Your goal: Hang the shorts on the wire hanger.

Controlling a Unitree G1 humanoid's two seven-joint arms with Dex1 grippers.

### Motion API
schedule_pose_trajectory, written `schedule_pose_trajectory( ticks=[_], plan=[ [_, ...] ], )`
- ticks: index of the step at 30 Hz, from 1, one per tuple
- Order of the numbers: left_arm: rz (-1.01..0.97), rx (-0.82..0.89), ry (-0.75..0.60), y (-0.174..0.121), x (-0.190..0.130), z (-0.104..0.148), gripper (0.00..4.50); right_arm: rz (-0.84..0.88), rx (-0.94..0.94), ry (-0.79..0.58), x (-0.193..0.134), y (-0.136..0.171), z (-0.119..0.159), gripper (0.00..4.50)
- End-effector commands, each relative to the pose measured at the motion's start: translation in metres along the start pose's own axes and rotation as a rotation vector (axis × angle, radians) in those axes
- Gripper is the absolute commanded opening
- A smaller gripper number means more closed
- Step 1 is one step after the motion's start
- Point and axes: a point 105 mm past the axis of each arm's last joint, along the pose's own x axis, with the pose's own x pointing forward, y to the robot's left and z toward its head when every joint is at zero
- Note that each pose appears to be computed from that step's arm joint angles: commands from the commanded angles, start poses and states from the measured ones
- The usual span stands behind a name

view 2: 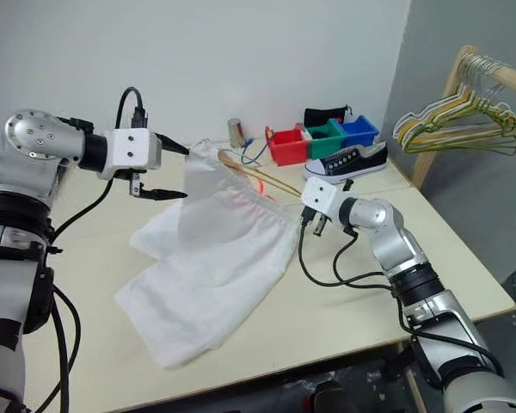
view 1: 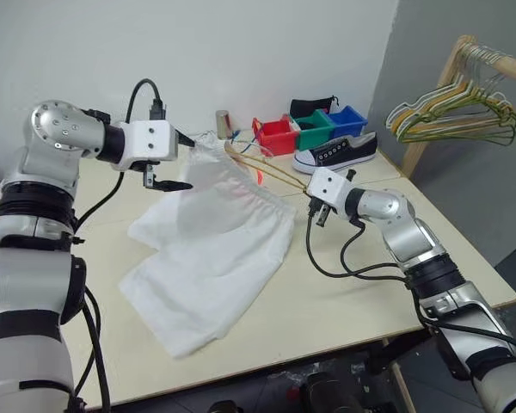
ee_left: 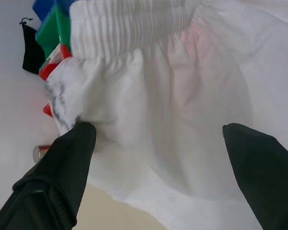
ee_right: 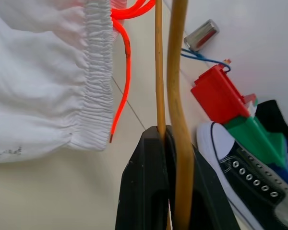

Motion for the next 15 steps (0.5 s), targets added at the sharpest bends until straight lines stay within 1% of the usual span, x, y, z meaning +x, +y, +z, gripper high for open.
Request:
schedule_pose_trajectory(
  ticks=[1, 5, 7, 10, 15],
  plan=[
    [0.047, 0.062, -0.035, 0.014, -0.001, 0.015, 4.49, -0.043, -0.104, -0.062, -0.006, -0.009, 0.020, 0.00],
    [0.049, 0.077, -0.051, 0.017, -0.001, 0.020, 4.49, -0.032, -0.089, -0.055, -0.006, -0.005, 0.019, 0.00],
    [0.042, 0.078, -0.042, 0.019, -0.007, 0.021, 4.49, -0.027, -0.001, -0.048, -0.004, -0.004, 0.016, 0.00],
    [0.016, 0.074, -0.034, 0.020, -0.016, 0.022, 4.49, -0.028, 0.078, -0.030, -0.003, -0.005, 0.009, 0.00],
    [0.067, 0.082, -0.060, 0.035, -0.027, 0.035, 4.49, -0.034, 0.067, 0.010, -0.002, -0.008, -0.004, 0.00]
  ],
)
